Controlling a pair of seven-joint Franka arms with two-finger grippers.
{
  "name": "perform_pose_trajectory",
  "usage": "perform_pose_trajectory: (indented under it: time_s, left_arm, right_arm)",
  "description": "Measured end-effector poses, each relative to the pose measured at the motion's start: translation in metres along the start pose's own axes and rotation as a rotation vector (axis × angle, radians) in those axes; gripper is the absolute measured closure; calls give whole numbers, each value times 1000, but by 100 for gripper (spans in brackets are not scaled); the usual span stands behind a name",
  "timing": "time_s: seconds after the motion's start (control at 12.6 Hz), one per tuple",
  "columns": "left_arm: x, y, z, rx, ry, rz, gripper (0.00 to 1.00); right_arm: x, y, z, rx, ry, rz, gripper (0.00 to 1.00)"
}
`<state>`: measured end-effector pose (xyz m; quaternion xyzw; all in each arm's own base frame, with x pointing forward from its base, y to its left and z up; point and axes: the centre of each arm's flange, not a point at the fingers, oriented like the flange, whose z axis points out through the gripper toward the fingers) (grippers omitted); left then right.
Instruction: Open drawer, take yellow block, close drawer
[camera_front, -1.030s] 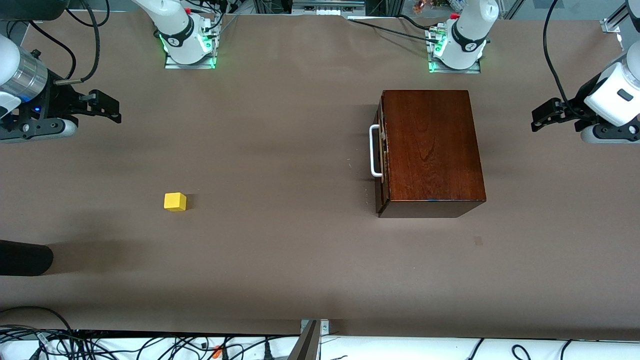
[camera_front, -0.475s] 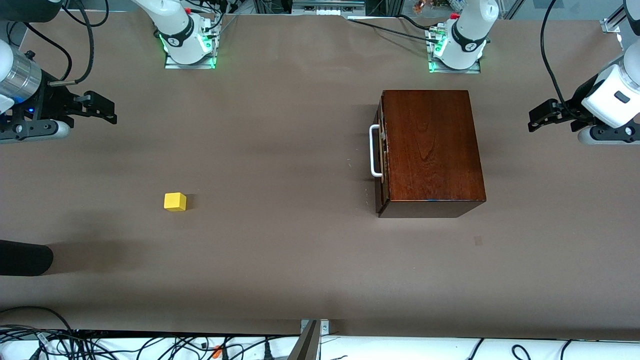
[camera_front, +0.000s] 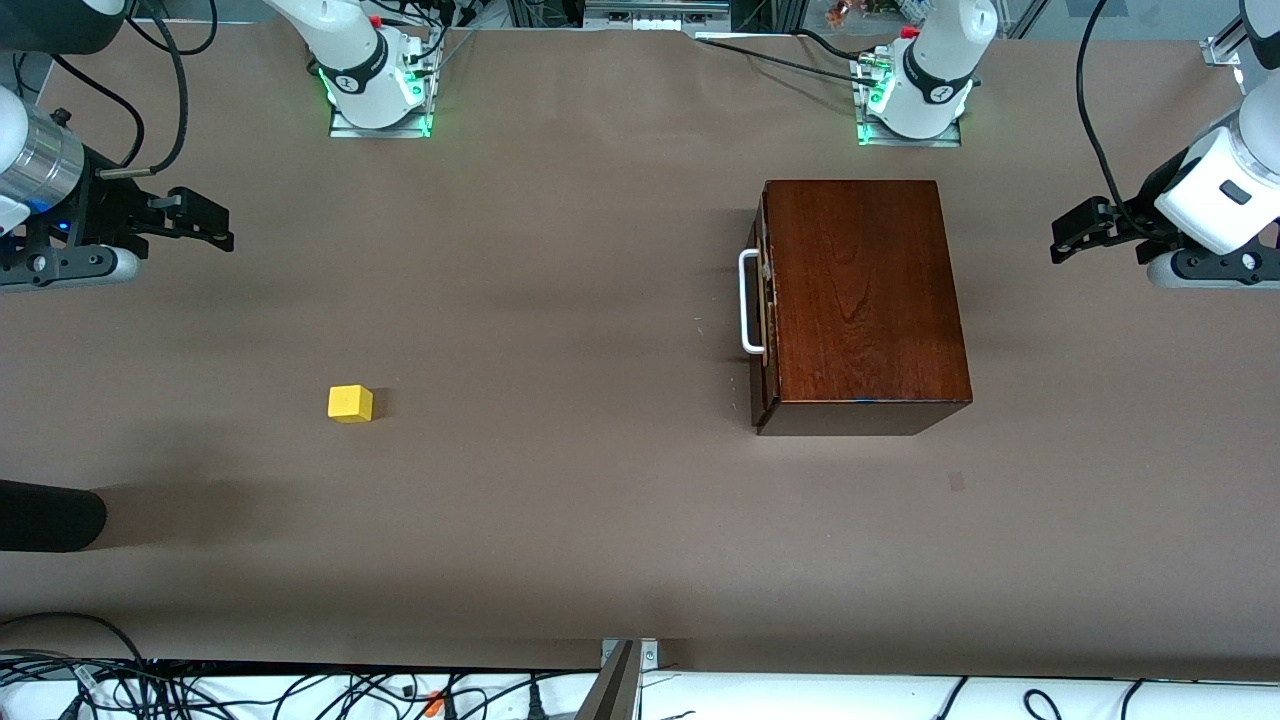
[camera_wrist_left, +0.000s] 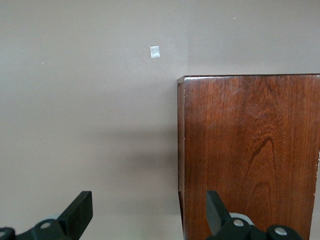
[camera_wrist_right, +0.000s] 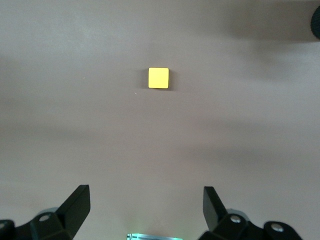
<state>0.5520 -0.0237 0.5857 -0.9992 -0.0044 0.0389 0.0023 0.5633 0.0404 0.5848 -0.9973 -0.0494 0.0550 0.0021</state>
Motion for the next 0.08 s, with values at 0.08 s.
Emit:
perform_pose_trajectory:
  time_s: [0.08]
  left_arm:
    - [0,0,0,0,0,0,0]
  right_arm:
    - [0,0,0,0,0,0,0]
